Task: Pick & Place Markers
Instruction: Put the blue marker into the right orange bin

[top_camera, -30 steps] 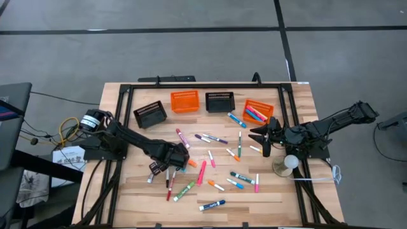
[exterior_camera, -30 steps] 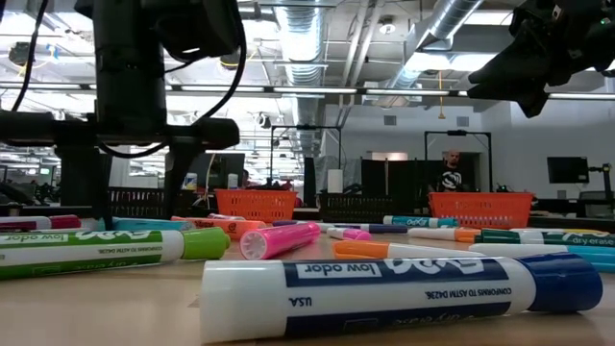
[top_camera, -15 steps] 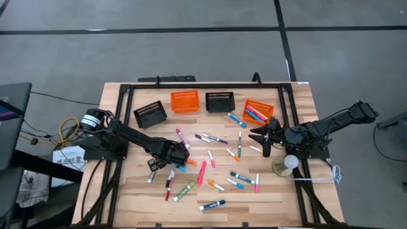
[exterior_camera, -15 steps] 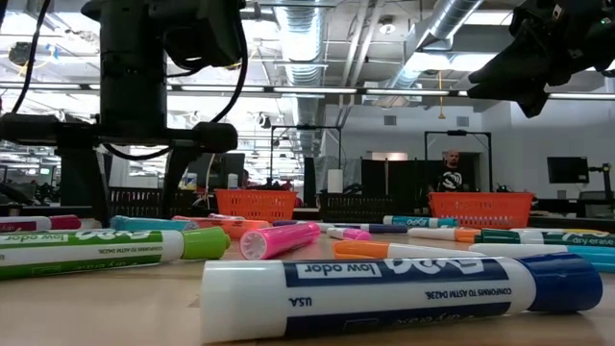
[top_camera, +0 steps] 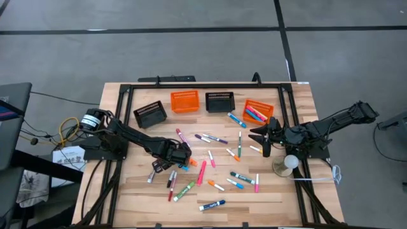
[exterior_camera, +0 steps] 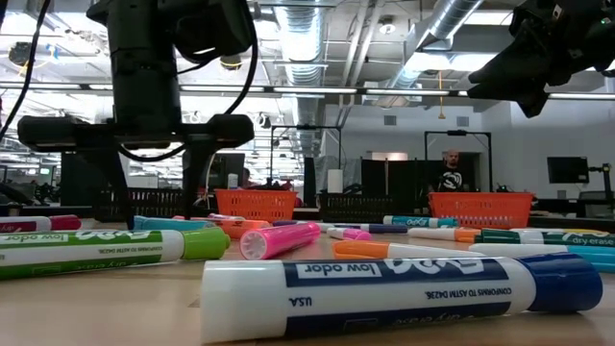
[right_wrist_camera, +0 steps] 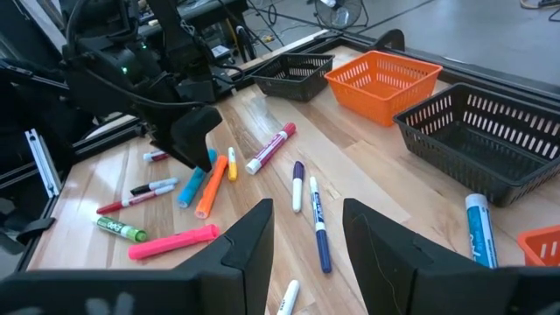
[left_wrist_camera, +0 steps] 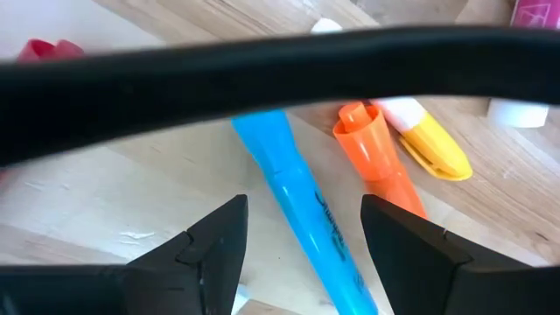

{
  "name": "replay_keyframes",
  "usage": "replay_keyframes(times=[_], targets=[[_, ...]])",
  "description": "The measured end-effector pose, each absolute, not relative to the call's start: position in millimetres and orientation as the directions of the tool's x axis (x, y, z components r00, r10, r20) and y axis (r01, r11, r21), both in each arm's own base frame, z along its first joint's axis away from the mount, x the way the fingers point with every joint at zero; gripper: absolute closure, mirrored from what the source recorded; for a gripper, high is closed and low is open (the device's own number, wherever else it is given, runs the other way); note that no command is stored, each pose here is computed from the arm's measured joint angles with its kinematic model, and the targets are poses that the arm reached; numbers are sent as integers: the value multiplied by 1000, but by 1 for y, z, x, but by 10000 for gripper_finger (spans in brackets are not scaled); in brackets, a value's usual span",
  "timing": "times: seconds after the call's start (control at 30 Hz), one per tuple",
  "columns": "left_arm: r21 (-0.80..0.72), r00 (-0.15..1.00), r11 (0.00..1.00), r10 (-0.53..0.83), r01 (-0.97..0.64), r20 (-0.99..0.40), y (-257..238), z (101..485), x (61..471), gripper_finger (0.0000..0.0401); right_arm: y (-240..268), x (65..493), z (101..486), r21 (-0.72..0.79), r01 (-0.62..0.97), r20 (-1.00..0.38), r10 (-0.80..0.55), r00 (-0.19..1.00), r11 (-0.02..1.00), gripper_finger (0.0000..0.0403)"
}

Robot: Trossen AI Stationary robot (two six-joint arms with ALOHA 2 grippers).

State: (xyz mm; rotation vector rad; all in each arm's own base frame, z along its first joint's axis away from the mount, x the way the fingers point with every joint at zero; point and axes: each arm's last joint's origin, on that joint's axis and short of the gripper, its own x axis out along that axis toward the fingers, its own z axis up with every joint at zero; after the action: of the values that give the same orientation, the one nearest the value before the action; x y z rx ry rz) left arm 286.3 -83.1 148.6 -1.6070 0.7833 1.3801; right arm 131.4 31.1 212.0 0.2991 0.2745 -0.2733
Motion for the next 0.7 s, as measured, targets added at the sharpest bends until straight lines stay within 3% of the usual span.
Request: replay_keyframes(times=[0.3,0.57,0.7], targets=[[-207,220,-452,24,-868,-975,-85,149,290,179,31,131,212,249,307,-303,-227,925,919,274],[-120,136,-454,-3,-883,-991,-88,126,294,179,30,131,212,244,325,-298,-248,922,914,274],[-137,147,-432,11,-891,-989,-88,127,294,179,30,131,212,245,324,-296,-248,922,914,274]])
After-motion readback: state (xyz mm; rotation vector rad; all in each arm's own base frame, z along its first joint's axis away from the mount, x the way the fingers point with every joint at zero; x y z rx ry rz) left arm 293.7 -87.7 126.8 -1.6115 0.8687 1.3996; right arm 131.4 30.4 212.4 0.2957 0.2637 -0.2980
